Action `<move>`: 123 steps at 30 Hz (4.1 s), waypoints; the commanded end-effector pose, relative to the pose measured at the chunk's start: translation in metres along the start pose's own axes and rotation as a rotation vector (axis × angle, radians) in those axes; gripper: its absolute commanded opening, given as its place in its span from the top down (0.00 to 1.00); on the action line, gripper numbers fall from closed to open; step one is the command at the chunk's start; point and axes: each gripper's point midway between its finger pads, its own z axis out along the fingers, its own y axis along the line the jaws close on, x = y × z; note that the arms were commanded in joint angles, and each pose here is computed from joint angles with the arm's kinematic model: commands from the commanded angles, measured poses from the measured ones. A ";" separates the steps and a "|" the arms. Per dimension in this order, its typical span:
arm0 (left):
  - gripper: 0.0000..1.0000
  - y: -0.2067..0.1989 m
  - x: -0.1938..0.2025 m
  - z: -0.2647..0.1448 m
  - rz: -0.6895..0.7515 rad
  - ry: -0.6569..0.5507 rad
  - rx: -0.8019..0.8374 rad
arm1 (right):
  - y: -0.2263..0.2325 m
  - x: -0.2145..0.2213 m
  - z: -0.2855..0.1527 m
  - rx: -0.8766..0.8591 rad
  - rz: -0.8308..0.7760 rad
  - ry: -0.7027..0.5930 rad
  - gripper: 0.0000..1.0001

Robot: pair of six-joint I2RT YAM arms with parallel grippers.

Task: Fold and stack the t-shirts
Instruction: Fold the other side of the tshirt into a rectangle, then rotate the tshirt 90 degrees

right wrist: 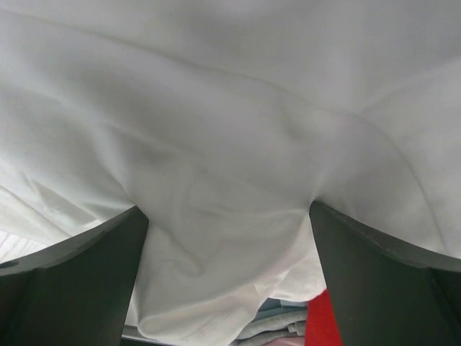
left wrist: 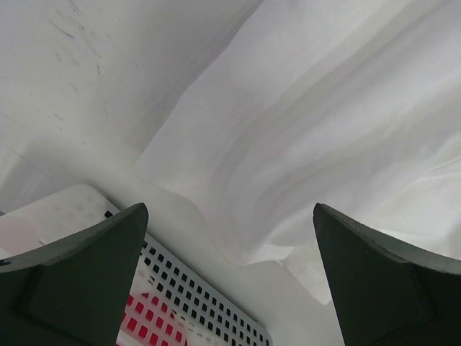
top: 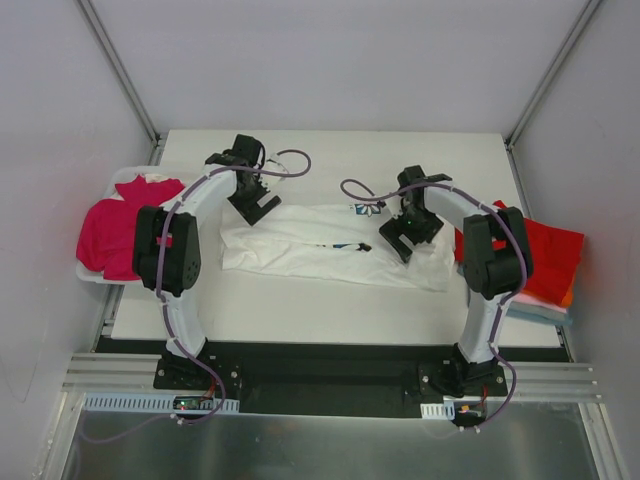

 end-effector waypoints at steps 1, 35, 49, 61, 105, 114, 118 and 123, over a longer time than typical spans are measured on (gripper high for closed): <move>0.00 0.002 -0.008 -0.026 -0.004 -0.046 -0.032 | -0.020 -0.022 -0.038 0.069 0.014 -0.091 0.01; 0.01 -0.054 0.015 -0.008 0.079 -0.017 0.186 | 0.021 -0.009 -0.059 0.057 -0.042 -0.128 0.00; 0.01 -0.067 0.032 0.008 0.100 0.051 0.263 | 0.020 0.002 -0.023 0.037 -0.059 -0.048 0.00; 0.01 -0.059 0.037 0.024 0.068 0.123 0.229 | 0.008 -0.002 -0.006 0.018 -0.051 -0.027 0.00; 0.01 -0.179 0.080 -0.017 0.042 0.297 0.403 | -0.100 -0.109 0.001 0.131 0.010 -0.079 0.03; 0.01 -0.212 0.063 -0.026 0.148 0.319 0.461 | -0.099 -0.137 0.000 0.181 -0.015 -0.100 0.03; 0.01 -0.221 0.033 -0.028 0.179 0.257 0.492 | -0.097 -0.151 -0.001 0.185 -0.015 -0.151 0.03; 0.01 -0.227 0.021 -0.023 0.168 0.265 0.526 | -0.090 -0.163 -0.002 0.190 -0.038 -0.181 0.03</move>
